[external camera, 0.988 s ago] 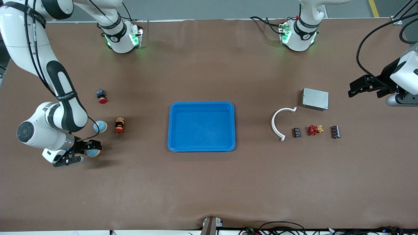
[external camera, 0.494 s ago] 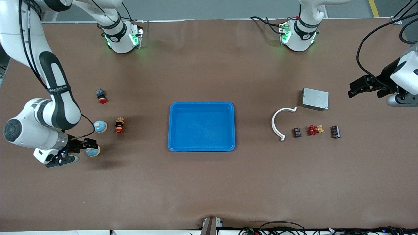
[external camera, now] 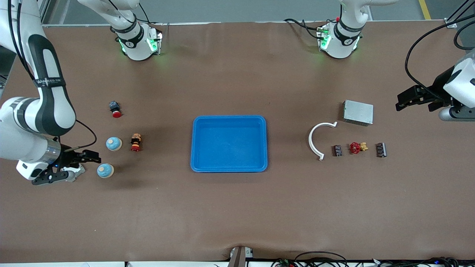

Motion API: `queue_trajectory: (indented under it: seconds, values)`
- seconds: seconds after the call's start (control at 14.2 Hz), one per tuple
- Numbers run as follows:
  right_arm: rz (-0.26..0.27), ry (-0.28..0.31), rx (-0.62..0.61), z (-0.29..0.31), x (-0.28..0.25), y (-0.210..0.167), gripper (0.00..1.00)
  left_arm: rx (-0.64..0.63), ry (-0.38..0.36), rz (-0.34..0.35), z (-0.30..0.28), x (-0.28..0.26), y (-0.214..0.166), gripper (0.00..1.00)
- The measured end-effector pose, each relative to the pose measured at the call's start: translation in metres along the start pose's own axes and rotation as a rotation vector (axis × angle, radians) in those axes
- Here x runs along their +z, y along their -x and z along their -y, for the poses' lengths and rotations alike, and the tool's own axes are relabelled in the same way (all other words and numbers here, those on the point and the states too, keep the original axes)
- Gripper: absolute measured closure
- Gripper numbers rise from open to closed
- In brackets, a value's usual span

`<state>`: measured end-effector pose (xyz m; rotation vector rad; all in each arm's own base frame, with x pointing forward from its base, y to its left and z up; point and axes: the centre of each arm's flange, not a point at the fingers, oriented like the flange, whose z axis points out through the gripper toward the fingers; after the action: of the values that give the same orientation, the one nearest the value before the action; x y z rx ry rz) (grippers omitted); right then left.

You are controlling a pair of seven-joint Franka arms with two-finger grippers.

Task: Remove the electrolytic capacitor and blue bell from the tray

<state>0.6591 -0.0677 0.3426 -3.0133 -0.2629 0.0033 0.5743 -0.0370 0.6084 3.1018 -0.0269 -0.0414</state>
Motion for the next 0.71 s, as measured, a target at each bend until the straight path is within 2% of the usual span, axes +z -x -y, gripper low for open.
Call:
queue_trajectory:
  seconds: [0.28,0.71]
  values:
    - [0.059,0.009,0.071,0.010,-0.061,0.008,0.00,0.000,0.000,0.000,0.000,0.000,0.000,0.00]
    - [0.057,0.025,0.128,0.031,-0.192,0.031,0.00,0.000,0.000,0.000,0.000,0.000,0.000,0.00]
